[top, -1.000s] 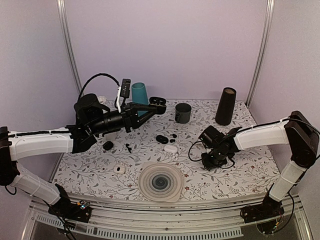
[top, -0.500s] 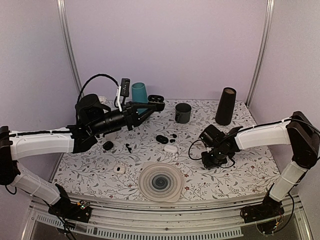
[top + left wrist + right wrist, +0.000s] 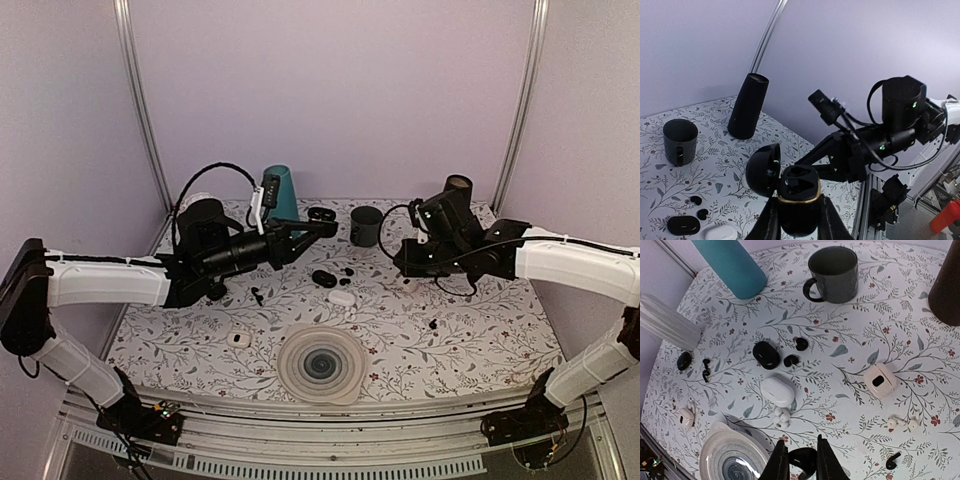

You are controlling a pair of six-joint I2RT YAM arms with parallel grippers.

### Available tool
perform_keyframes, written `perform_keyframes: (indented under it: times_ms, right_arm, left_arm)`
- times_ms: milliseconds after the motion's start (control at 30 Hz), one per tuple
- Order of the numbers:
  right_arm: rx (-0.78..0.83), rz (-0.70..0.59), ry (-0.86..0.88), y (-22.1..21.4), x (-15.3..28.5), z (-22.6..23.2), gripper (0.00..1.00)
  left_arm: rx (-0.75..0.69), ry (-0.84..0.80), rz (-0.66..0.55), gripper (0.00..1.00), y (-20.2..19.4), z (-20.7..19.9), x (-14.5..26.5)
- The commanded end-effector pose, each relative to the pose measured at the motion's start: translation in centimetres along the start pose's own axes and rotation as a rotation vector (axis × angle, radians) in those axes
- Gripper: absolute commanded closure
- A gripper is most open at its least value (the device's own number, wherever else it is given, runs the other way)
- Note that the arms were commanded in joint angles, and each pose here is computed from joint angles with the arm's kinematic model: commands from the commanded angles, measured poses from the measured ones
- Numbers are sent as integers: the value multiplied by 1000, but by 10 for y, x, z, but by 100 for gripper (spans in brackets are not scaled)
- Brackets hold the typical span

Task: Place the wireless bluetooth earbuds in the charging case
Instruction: Pick up the left earbud from the center of the board, then insert the left earbud into the left side groove of the charging case.

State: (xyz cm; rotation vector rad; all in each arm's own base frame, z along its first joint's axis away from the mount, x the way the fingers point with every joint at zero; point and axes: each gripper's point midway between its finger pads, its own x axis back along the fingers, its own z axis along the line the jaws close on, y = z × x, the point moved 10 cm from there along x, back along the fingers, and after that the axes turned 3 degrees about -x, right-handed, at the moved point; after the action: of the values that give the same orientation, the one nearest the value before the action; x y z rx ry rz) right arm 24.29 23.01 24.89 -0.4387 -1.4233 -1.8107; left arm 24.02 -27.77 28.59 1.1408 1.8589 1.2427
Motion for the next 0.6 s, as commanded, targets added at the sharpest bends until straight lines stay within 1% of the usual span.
perform_keyframes:
  times_ms: [0, 300, 567]
  right_arm:
    - [-1, -166, 88, 30, 36, 24, 95]
    - [47, -311, 213, 52, 73, 69, 95]
    - [46, -388, 291, 58, 91, 98, 95]
  left_arm:
    - [-37, -37, -25, 100, 2, -7, -10]
    - [-97, -124, 6, 100, -8, -23, -21]
    - [-203, -54, -22, 100, -16, -38, -26]
